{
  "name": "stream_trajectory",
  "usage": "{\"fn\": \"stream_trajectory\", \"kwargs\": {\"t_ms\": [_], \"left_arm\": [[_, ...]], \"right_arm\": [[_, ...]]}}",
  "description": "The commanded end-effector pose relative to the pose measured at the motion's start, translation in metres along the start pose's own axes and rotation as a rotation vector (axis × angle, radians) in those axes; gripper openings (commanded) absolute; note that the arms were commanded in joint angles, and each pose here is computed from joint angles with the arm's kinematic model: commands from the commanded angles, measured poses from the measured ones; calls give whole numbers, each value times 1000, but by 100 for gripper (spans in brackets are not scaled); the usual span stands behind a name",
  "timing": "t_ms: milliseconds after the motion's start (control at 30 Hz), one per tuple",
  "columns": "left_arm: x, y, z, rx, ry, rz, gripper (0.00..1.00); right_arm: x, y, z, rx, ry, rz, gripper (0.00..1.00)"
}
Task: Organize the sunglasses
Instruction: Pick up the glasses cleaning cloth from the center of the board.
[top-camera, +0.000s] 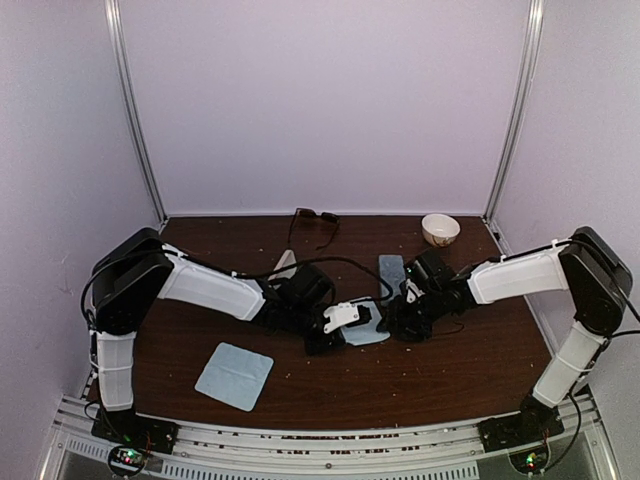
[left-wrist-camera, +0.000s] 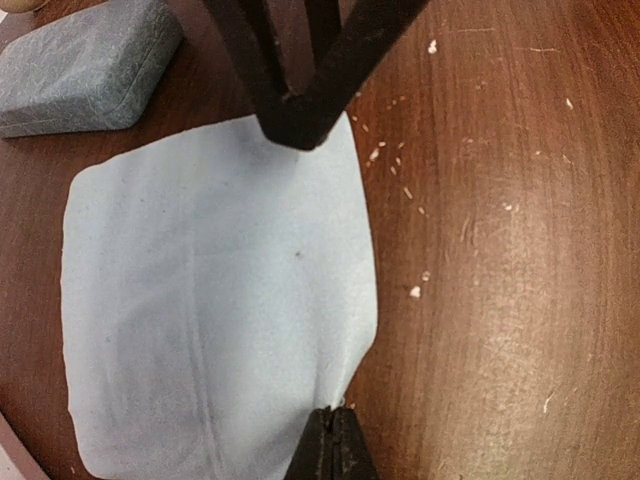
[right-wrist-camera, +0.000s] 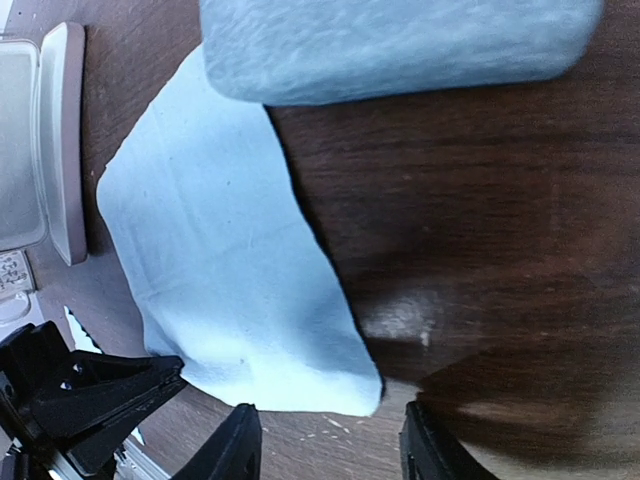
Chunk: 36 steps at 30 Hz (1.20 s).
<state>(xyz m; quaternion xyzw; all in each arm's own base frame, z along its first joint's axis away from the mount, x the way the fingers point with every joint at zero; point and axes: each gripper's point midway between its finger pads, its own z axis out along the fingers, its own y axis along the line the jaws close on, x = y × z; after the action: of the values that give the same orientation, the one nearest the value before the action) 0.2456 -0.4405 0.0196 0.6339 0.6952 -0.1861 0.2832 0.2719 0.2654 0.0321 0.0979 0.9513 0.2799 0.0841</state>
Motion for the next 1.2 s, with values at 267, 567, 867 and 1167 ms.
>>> {"fn": "stream_trajectory", "kwargs": {"t_ms": [267, 567, 867, 1167], "left_arm": [[9, -8, -1, 33, 16, -16, 0], [10, -9, 0, 35, 17, -19, 0], [11, -9, 1, 36, 20, -21, 0], [9, -9, -2, 37, 13, -30, 0]], "right_arm": [[-3, 2, 11, 13, 5, 13, 37], [0, -4, 17, 21, 14, 17, 24], [1, -12, 20, 53, 13, 7, 15], [2, -14, 20, 63, 19, -14, 0]]}}
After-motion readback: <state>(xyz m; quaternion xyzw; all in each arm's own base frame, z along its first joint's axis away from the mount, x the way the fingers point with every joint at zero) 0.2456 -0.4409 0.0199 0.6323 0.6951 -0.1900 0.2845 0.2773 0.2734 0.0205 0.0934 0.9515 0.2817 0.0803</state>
